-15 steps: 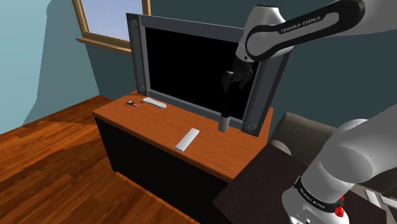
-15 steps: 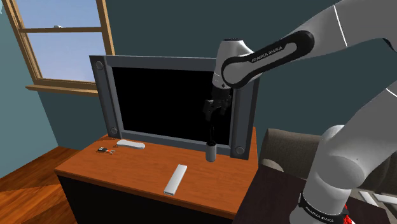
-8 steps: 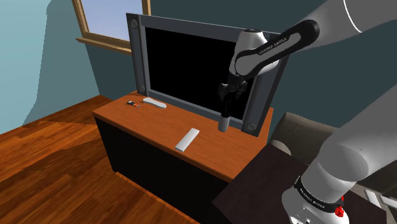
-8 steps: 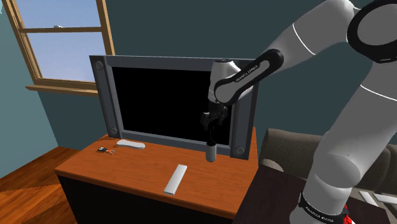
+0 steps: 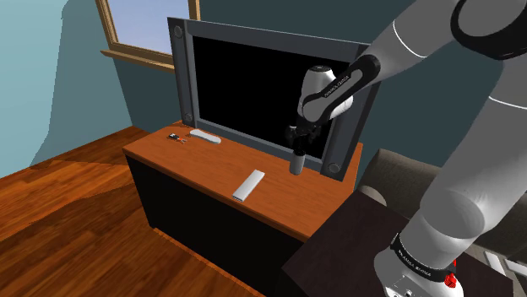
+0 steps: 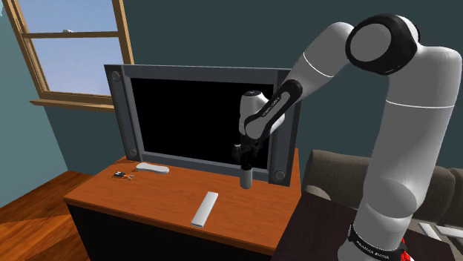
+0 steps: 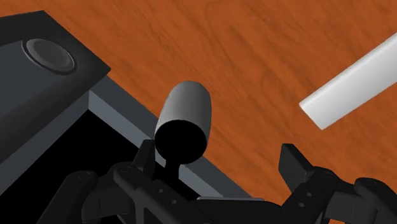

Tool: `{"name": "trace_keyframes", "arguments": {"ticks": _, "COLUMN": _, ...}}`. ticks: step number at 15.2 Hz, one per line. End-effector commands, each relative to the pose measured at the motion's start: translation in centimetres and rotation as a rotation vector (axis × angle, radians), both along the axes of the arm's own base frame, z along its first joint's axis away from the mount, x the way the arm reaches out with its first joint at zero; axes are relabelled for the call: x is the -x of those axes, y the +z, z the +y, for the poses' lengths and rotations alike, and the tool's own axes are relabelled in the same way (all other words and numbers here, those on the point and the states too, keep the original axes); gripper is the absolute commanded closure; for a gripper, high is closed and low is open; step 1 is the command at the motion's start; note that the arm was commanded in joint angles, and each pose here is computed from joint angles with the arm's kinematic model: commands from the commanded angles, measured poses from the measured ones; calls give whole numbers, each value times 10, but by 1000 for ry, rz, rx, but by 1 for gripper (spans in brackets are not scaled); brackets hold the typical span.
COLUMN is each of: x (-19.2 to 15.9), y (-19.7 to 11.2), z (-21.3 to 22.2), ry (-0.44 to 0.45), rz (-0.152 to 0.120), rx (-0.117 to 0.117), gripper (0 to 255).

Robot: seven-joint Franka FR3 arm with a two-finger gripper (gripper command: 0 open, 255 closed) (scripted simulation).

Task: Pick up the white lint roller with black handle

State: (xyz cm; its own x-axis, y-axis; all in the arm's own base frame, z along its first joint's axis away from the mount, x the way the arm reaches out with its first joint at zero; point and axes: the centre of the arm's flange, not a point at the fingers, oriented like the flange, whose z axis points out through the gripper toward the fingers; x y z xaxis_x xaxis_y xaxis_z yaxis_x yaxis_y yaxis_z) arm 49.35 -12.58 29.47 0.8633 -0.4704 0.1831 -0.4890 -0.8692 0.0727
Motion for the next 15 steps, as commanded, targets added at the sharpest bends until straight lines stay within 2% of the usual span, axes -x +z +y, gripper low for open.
{"name": "trace_keyframes", "arguments": {"ticks": 1, "x": -6, "y": -23, "z": -15, "ry": -30, "rz": 8, "rx": 6, "gripper": 0}}
{"name": "trace_keyframes", "arguments": {"ticks": 6, "x": -22, "y": -78, "z": -45, "ry": -104, "rz": 26, "rx": 21, "gripper": 0}}
{"name": "trace_keyframes", "arguments": {"ticks": 15, "x": -22, "y": -118, "z": -45, "ry": -104, "rz": 26, "rx": 21, "gripper": 0}}
